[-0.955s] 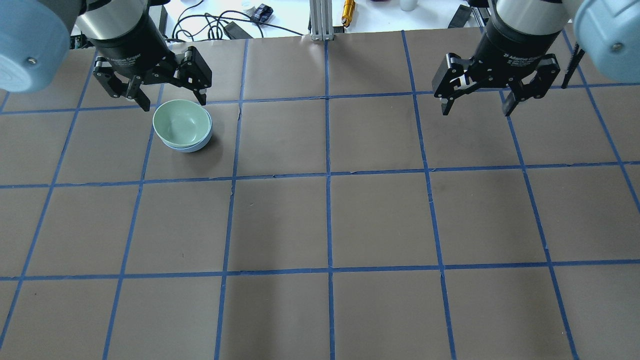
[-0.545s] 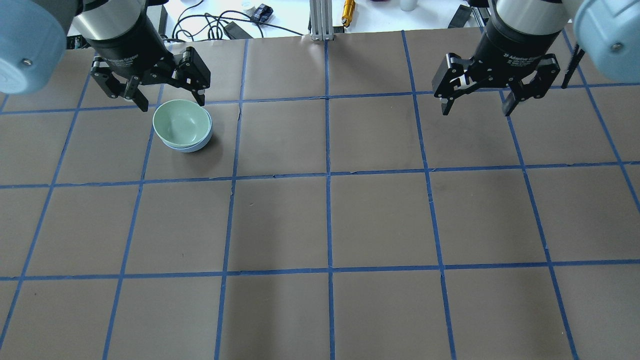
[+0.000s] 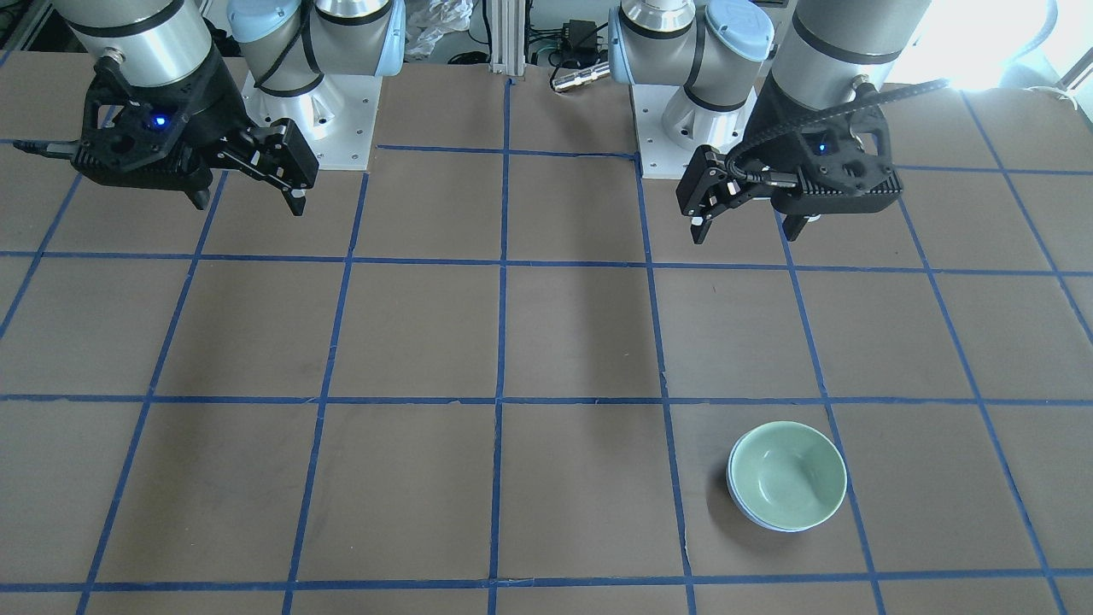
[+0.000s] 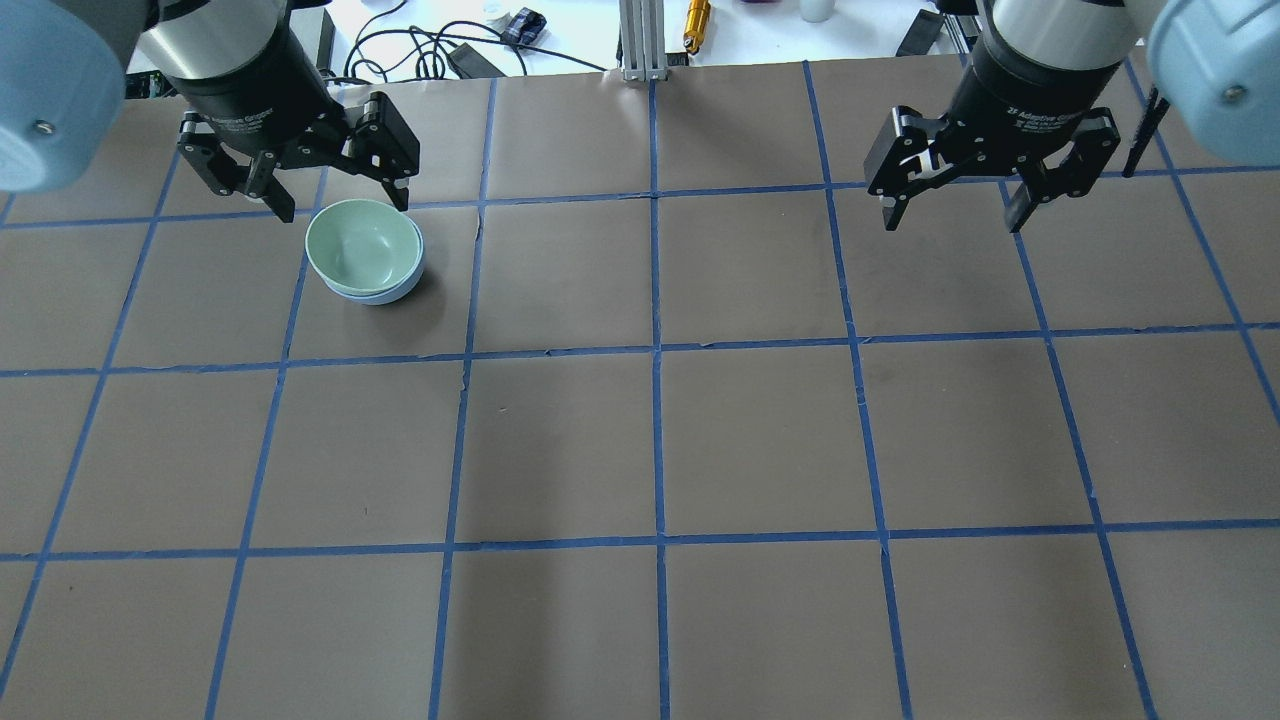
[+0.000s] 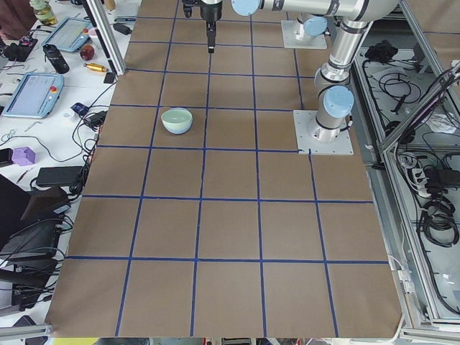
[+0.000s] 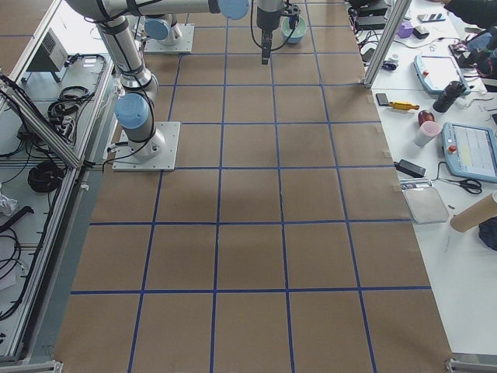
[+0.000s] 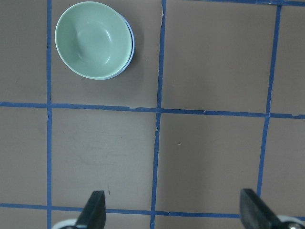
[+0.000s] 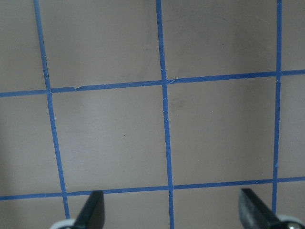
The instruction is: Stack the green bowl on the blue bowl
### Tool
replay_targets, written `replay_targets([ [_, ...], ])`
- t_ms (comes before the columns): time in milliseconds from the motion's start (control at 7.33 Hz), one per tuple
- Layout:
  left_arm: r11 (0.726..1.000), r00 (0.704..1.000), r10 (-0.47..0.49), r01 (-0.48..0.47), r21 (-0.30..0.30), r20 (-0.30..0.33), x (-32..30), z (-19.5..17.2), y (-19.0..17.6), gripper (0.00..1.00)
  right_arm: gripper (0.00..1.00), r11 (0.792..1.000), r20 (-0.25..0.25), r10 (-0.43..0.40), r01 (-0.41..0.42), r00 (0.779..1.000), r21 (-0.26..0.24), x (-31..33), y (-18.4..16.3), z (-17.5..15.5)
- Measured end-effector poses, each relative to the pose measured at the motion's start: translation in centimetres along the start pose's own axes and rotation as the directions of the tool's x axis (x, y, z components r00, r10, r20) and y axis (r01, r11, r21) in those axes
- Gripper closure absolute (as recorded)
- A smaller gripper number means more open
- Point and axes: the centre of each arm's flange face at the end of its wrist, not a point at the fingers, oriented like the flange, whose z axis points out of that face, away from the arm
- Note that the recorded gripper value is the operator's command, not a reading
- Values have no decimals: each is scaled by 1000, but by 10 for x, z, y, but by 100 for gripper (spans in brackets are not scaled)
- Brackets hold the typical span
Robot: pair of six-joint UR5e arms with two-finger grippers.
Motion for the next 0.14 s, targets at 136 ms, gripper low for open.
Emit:
replay_targets([
  [136, 1000, 1000, 0, 0, 1, 0, 0, 0, 0, 0, 0, 1000, 0, 0, 0, 1000, 0, 0, 0, 0],
])
